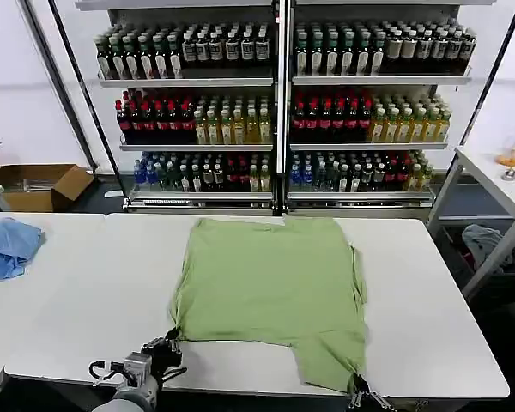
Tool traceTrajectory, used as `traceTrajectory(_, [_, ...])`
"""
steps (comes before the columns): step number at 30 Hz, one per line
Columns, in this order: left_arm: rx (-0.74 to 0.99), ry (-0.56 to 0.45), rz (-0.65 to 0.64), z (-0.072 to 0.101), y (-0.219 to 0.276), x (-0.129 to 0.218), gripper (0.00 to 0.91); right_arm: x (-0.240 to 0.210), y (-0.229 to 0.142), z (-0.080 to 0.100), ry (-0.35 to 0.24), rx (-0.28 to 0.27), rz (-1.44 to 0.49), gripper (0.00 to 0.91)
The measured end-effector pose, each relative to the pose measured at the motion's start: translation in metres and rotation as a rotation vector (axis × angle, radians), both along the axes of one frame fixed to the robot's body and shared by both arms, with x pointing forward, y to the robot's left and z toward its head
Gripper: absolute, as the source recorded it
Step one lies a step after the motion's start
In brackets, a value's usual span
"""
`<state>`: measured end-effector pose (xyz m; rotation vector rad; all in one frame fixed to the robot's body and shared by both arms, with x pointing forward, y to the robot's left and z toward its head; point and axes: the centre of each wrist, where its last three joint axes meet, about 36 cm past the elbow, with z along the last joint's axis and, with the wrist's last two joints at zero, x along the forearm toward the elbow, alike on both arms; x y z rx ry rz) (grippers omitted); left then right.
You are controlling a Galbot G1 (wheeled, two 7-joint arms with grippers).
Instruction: Fold and organize the clothes.
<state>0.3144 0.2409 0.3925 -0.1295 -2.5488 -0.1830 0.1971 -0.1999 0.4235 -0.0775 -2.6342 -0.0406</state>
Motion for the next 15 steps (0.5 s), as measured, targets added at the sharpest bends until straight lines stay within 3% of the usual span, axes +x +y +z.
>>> traceTrajectory(15, [-0.060,-0.157,-0.006,0.049,0.002,-0.019,0.020,-0.010,-0.030,0.052,-0.156,-0.029,0.005,0.000])
